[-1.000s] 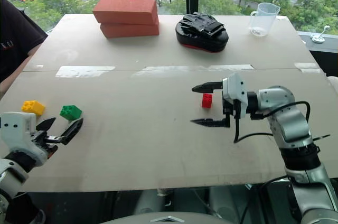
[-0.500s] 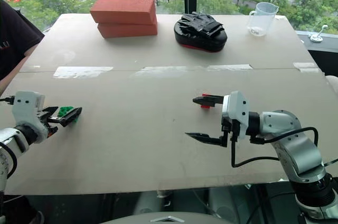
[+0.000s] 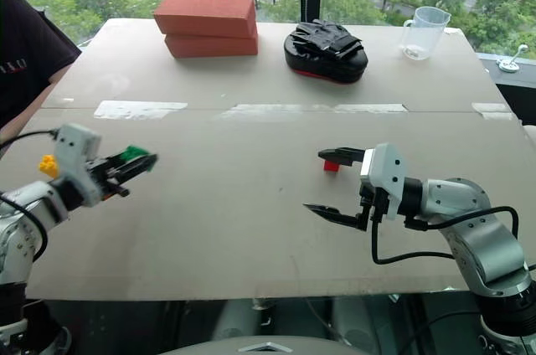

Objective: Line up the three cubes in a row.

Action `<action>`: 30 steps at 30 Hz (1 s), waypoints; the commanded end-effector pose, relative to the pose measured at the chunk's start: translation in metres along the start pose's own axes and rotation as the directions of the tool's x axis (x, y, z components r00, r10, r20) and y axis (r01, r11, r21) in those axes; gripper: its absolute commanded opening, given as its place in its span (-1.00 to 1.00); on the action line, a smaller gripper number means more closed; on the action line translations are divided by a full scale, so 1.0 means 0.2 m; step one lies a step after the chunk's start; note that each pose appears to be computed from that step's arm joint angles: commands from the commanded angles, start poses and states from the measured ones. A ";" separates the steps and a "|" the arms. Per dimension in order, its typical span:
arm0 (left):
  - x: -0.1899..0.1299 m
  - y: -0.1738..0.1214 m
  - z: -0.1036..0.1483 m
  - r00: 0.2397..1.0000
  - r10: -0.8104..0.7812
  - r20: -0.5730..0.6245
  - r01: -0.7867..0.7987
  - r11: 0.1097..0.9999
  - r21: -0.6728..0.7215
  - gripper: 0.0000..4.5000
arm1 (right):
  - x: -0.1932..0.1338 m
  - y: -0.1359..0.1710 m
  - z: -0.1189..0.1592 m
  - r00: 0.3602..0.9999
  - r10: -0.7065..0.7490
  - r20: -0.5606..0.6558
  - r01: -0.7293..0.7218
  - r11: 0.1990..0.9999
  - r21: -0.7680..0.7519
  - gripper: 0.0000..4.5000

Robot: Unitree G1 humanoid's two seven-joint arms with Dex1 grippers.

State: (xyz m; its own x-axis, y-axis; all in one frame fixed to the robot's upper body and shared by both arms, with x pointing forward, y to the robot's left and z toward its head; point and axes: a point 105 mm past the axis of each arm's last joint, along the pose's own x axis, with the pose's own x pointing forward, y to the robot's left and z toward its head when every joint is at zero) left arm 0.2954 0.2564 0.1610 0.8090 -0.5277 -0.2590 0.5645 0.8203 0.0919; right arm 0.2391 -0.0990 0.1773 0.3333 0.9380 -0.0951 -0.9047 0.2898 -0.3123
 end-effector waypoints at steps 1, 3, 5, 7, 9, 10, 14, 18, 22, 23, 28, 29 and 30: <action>0.12 -0.21 0.07 0.953 -0.300 -0.045 0.303 0.941 0.147 -0.41 | -0.06 -0.02 0.03 0.999 -0.037 0.005 0.037 0.999 -0.037 1.00; 0.20 -0.26 0.09 0.917 -0.391 -0.083 0.400 0.893 0.206 -0.41 | -0.08 -0.02 0.03 0.999 -0.053 -0.005 0.052 0.998 -0.031 1.00; 0.27 -0.31 0.11 0.874 -0.473 -0.112 0.485 0.835 0.260 -0.41 | -0.11 -0.02 0.03 0.998 -0.069 -0.013 0.069 0.997 -0.028 1.00; 0.36 -0.34 0.15 0.835 -0.537 -0.122 0.547 0.787 0.286 -0.41 | -0.13 -0.02 0.02 0.996 -0.091 -0.025 0.091 0.996 -0.006 1.00; 0.48 -0.39 0.18 0.776 -0.609 -0.164 0.626 0.713 0.316 -0.41 | -0.17 -0.01 0.00 0.992 -0.116 -0.051 0.117 0.993 0.017 1.00; 0.51 -0.41 0.18 0.755 -0.630 -0.185 0.651 0.685 0.327 -0.41 | -0.19 0.00 -0.01 0.990 -0.124 -0.062 0.125 0.992 0.025 1.00; 0.63 -0.42 0.16 0.712 -0.664 -0.227 0.696 0.628 0.347 -0.41 | -0.22 0.02 0.00 0.983 -0.168 -0.073 0.171 0.985 0.037 1.00; 0.72 -0.45 0.17 0.693 -0.683 -0.232 0.713 0.601 0.361 -0.41 | -0.23 0.03 -0.01 0.975 -0.201 -0.091 0.205 0.978 0.043 1.00; 0.76 -0.48 0.16 0.675 -0.696 -0.244 0.729 0.581 0.362 -0.41 | -0.25 0.02 -0.03 0.965 -0.233 -0.124 0.242 0.968 0.060 1.00; 0.77 -0.48 0.15 0.674 -0.696 -0.248 0.731 0.579 0.361 -0.41 | -0.26 0.02 -0.04 0.961 -0.242 -0.133 0.252 0.965 0.068 1.00; 0.79 -0.45 0.09 0.676 -0.677 -0.293 0.733 0.572 0.370 -0.41 | -0.25 0.01 -0.06 0.948 -0.277 -0.155 0.292 0.952 0.087 1.00; 0.79 -0.45 0.09 0.676 -0.675 -0.295 0.732 0.571 0.371 -0.41 | -0.25 0.01 -0.06 0.947 -0.280 -0.157 0.296 0.951 0.087 1.00; 0.79 -0.45 0.09 0.676 -0.674 -0.298 0.733 0.570 0.371 -0.41 | -0.25 0.00 -0.06 0.946 -0.283 -0.159 0.299 0.950 0.089 1.00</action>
State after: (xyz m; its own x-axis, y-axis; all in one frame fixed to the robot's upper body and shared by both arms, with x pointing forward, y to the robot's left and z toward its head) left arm 0.3716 0.0982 0.1151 0.1085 -0.8429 -0.5270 0.9854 0.0212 0.1691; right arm 0.2268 -0.1507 0.1589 0.6082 0.7739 -0.1765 -0.7918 0.5759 -0.2034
